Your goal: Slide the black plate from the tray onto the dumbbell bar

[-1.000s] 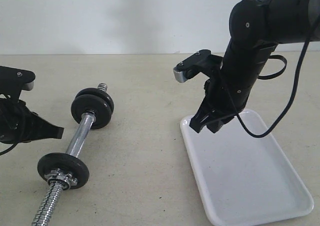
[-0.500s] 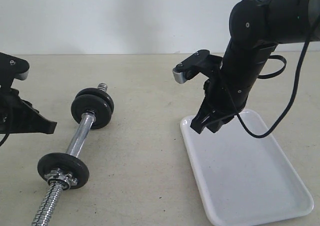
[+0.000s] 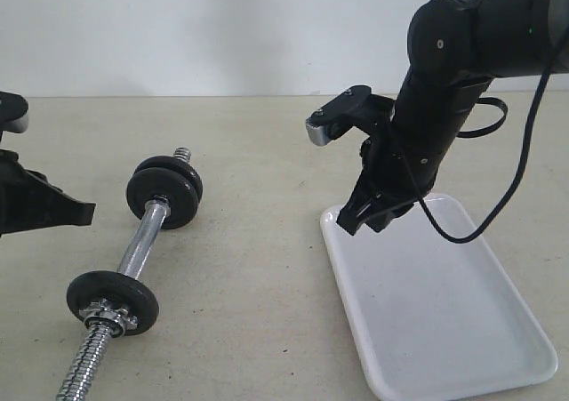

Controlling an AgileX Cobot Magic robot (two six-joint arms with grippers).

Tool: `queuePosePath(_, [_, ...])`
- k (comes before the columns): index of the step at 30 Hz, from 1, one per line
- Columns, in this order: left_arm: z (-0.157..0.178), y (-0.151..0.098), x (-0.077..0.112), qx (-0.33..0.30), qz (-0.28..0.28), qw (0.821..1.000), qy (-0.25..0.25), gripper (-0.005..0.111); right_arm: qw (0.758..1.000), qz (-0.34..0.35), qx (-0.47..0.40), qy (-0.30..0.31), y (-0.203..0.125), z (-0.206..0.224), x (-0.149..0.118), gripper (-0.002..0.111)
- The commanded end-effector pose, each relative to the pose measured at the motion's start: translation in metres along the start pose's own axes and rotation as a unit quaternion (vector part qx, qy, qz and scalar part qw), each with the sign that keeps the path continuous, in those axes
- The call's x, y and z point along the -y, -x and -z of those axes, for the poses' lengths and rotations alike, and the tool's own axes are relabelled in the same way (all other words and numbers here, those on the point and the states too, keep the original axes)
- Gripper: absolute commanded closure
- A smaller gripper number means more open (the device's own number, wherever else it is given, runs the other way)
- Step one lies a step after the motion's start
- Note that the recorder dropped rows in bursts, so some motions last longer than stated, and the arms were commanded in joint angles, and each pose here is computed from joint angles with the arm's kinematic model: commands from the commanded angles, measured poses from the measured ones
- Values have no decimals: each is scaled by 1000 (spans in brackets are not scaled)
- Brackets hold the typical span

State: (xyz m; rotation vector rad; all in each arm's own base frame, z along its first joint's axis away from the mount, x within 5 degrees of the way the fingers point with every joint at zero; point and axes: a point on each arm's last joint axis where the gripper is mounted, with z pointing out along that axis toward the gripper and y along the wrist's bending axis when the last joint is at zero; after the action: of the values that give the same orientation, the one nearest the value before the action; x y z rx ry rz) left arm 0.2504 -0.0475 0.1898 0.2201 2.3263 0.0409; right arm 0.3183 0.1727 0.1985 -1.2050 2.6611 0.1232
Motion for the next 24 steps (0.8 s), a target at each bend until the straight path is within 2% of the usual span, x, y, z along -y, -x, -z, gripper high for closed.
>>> queuePosePath(1, [2,-1,0,2,19,1000,-4,102,1000,-1,-12,8,-3,4,-2,108])
queuePosePath(12, [1,-15,2,-18,40,999,-12,102,998,-13,-48,24,-9,4,-5,108])
queuePosePath(17, [0,-17,7,-21,63,997,-37,102,998,-29,-38,48,-7,4,-9,108])
queuePosePath(24, [-15,-27,9,-58,80,994,-35,102,997,-35,-18,69,-3,4,-15,108])
